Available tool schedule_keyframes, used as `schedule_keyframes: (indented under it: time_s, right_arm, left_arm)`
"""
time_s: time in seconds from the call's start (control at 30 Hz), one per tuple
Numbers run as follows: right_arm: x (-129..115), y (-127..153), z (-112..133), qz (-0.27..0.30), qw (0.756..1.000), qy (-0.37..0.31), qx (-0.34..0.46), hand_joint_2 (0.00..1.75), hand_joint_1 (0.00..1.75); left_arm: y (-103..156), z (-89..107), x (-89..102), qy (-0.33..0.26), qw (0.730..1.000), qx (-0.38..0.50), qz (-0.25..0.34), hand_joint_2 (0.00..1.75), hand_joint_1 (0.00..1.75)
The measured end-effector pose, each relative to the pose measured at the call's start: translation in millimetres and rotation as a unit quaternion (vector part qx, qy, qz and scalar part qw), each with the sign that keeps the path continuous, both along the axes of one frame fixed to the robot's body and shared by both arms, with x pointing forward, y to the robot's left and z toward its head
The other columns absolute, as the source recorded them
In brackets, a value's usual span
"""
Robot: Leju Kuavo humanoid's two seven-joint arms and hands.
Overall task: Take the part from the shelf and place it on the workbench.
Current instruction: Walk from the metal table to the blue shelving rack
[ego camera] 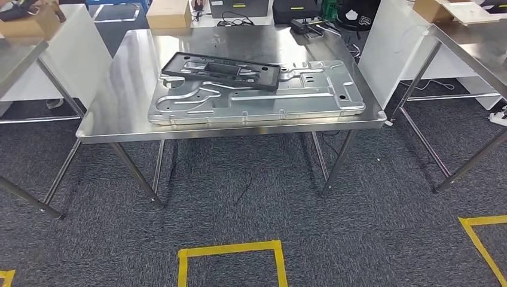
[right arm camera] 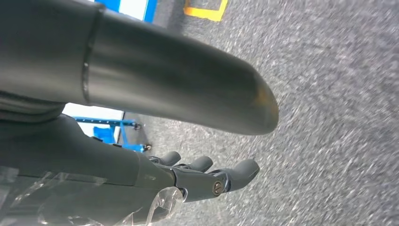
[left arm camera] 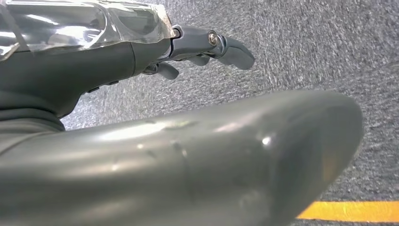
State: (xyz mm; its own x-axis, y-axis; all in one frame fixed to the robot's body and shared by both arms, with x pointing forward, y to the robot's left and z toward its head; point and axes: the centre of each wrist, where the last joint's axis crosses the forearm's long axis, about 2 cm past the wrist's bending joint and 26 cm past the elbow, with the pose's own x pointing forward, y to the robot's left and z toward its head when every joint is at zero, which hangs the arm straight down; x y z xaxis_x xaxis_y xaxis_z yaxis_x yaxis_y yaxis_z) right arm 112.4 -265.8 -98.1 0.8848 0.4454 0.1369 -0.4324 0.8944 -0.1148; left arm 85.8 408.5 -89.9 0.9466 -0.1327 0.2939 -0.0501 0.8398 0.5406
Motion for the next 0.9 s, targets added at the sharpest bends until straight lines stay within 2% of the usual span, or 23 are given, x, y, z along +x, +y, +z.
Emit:
schedule_keyframes:
  time_s: [0.9]
  right_arm:
    - [2.1, 4.4, 0.7, -0.030, 0.999, 0.001, 0.014, 0.00, 0.00]
  left_arm:
    - [-0.6, 0.8, 2.9, 0.002, 1.000, 0.006, -0.004, 0.00, 0.00]
